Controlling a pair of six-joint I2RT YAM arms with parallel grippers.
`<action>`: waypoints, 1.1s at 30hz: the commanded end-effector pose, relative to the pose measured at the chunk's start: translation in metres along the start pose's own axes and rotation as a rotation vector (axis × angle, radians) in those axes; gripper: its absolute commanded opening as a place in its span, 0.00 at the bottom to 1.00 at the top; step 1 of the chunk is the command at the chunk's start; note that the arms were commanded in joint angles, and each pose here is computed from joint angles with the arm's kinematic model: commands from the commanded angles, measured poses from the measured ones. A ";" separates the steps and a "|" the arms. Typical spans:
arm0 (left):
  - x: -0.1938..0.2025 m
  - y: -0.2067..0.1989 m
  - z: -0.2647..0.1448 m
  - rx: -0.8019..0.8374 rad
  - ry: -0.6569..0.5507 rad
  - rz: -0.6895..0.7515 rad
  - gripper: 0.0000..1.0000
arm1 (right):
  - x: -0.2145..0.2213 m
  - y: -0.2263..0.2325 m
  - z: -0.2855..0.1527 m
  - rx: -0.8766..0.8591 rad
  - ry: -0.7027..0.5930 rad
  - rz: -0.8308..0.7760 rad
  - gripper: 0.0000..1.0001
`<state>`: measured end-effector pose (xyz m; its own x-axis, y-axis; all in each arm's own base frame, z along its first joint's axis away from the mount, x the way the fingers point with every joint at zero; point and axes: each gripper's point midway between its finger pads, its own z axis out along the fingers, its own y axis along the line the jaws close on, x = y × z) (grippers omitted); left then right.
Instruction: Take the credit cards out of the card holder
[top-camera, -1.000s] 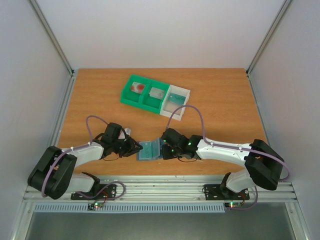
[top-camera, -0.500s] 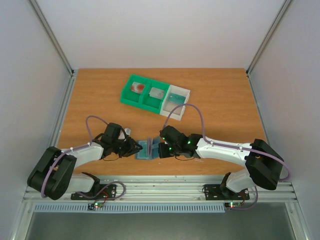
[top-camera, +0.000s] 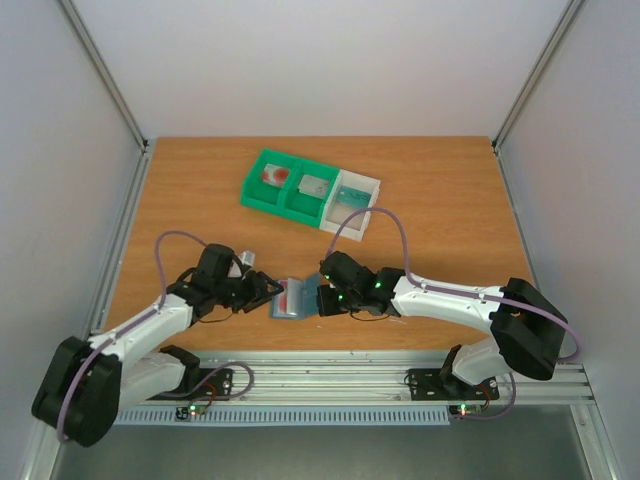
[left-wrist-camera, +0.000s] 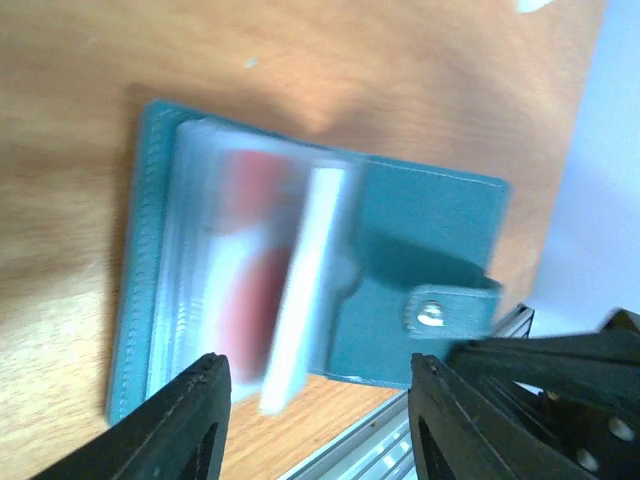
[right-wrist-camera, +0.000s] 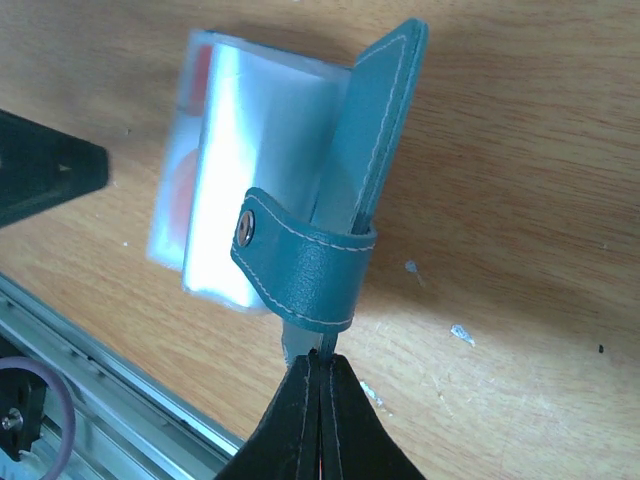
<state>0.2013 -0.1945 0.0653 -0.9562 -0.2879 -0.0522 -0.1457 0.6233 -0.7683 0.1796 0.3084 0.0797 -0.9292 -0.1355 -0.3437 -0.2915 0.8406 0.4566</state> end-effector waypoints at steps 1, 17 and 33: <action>-0.010 -0.030 -0.021 0.037 -0.064 0.059 0.51 | -0.005 -0.001 -0.002 0.017 -0.021 -0.012 0.01; -0.027 -0.053 0.003 0.209 -0.055 0.069 0.62 | -0.003 -0.007 0.002 0.030 -0.029 -0.030 0.01; -0.032 -0.037 0.037 0.233 0.002 0.011 0.62 | 0.001 -0.021 0.008 0.075 -0.039 -0.062 0.01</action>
<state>0.2422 -0.2297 0.0636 -0.9566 -0.2910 -0.0138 -0.1332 0.4791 -0.8676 0.1830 0.2977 0.0686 -0.9120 -0.1603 -0.3776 -0.3167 0.8603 0.3996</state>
